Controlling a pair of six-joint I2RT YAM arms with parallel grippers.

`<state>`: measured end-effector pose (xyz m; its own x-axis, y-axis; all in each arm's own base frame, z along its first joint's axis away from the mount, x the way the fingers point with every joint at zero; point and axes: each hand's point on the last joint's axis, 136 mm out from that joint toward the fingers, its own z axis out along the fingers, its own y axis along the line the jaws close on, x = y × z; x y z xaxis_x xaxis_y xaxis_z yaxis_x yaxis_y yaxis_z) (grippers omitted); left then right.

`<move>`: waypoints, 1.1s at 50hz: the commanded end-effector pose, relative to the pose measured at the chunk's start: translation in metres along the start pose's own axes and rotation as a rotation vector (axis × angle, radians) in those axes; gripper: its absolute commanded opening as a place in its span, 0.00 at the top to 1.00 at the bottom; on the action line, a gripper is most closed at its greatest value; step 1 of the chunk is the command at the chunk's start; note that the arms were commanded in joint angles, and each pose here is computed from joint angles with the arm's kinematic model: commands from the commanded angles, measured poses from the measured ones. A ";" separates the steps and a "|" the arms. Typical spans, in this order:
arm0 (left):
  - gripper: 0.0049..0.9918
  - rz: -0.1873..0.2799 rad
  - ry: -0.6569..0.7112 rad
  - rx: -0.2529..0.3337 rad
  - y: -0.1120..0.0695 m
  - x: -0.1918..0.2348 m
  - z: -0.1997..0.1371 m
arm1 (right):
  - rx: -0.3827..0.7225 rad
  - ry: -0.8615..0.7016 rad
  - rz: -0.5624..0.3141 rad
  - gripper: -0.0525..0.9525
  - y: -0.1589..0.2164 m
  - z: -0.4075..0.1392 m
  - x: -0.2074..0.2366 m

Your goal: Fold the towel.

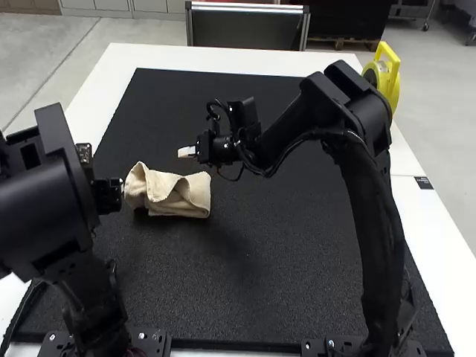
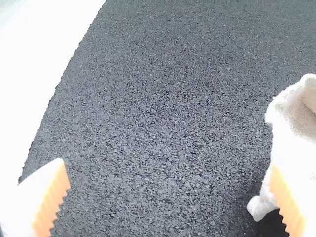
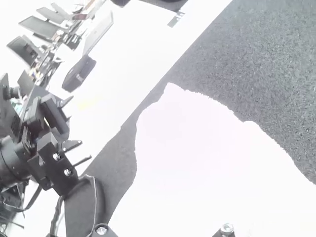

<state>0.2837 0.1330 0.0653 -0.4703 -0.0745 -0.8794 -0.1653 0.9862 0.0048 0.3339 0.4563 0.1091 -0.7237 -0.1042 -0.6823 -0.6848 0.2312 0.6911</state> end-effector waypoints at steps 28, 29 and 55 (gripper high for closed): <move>0.04 0.157 -0.082 0.352 -0.115 -0.091 -0.046 | 0.201 -0.145 0.061 0.63 -0.084 -0.102 -0.034; 0.04 0.159 -0.075 0.364 -0.118 -0.091 -0.047 | 0.208 -0.148 0.066 0.62 -0.087 -0.105 -0.034; 0.06 0.206 0.188 0.431 -0.128 -0.063 -0.037 | 0.259 -0.172 0.086 0.56 -0.117 -0.153 -0.020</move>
<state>0.2950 -0.0002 0.1222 -0.6365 0.0919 -0.7658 0.2798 0.9527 -0.1182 0.4125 0.2873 0.0548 -0.7829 0.0885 -0.6158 -0.5017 0.4956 0.7090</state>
